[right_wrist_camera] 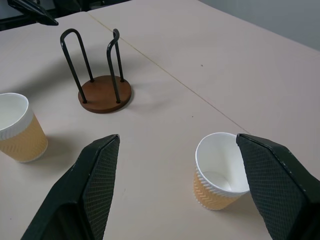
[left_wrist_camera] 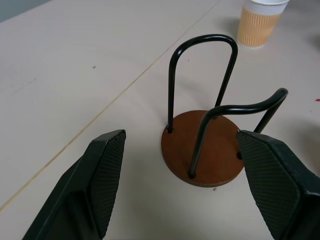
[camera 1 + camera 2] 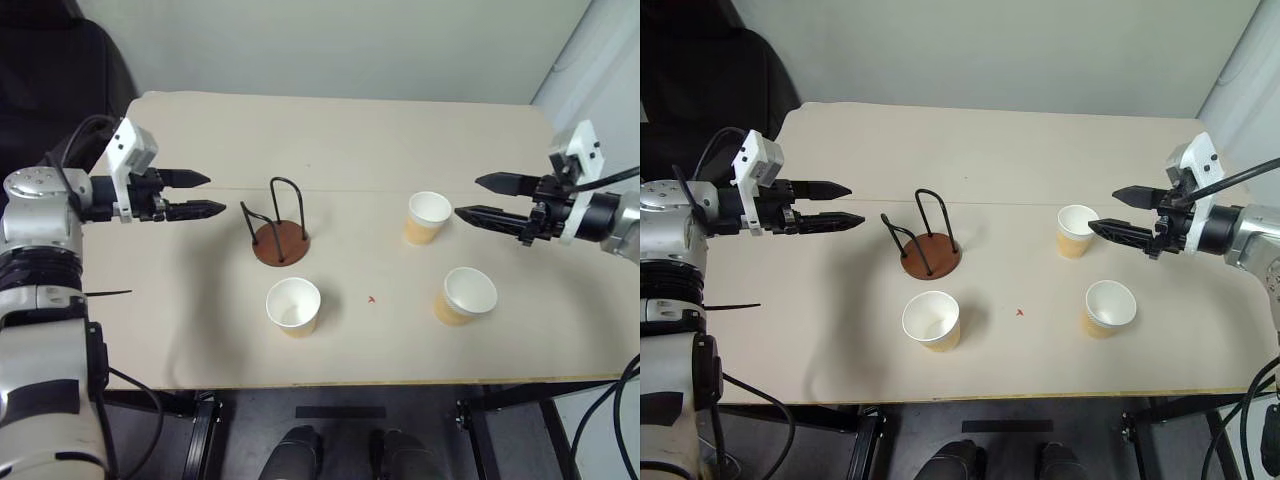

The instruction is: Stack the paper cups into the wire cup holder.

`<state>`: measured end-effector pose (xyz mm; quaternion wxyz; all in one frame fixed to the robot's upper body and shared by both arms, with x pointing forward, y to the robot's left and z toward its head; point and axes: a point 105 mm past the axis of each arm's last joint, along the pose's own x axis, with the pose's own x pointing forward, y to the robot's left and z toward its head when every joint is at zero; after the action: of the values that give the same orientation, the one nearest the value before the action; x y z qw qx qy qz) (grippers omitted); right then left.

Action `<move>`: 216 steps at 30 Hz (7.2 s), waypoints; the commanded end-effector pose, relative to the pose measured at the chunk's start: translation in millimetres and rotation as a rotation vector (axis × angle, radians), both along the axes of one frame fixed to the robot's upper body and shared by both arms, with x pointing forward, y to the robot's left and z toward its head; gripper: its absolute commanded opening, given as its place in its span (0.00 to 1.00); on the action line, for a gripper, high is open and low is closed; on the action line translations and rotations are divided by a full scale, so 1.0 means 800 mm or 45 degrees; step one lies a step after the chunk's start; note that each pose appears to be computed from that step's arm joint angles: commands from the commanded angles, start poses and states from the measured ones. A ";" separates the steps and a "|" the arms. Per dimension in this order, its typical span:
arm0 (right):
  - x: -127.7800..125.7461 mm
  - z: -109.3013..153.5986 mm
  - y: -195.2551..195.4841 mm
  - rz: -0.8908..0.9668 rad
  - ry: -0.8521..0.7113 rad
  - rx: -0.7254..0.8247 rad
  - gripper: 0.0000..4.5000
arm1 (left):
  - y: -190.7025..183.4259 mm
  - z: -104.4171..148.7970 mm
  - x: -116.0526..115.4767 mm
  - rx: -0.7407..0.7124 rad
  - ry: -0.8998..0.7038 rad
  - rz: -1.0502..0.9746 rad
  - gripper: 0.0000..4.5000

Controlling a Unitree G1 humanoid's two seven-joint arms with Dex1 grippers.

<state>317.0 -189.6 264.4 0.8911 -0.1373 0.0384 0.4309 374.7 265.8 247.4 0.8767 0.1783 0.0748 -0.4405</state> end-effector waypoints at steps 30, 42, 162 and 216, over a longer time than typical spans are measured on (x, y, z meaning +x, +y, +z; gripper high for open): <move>-0.022 0.035 0.004 -0.003 -0.012 0.054 0.84 | -0.013 -0.008 -0.001 0.216 0.100 -0.138 0.84; -0.015 0.028 0.012 0.006 -0.006 0.051 0.84 | -0.011 -0.052 0.024 0.154 0.004 0.086 1.00; -0.042 0.000 0.023 0.076 0.011 -0.042 0.84 | -0.139 -0.073 0.058 -0.065 -0.080 -0.016 0.90; -0.057 0.006 0.022 0.062 -0.007 -0.057 0.84 | -0.253 0.016 0.036 -0.114 -0.163 -0.579 0.02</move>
<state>277.2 -169.7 254.9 0.8736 -0.1433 0.0668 0.4602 409.3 71.4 244.0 0.7815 0.1693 -0.0207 -0.6002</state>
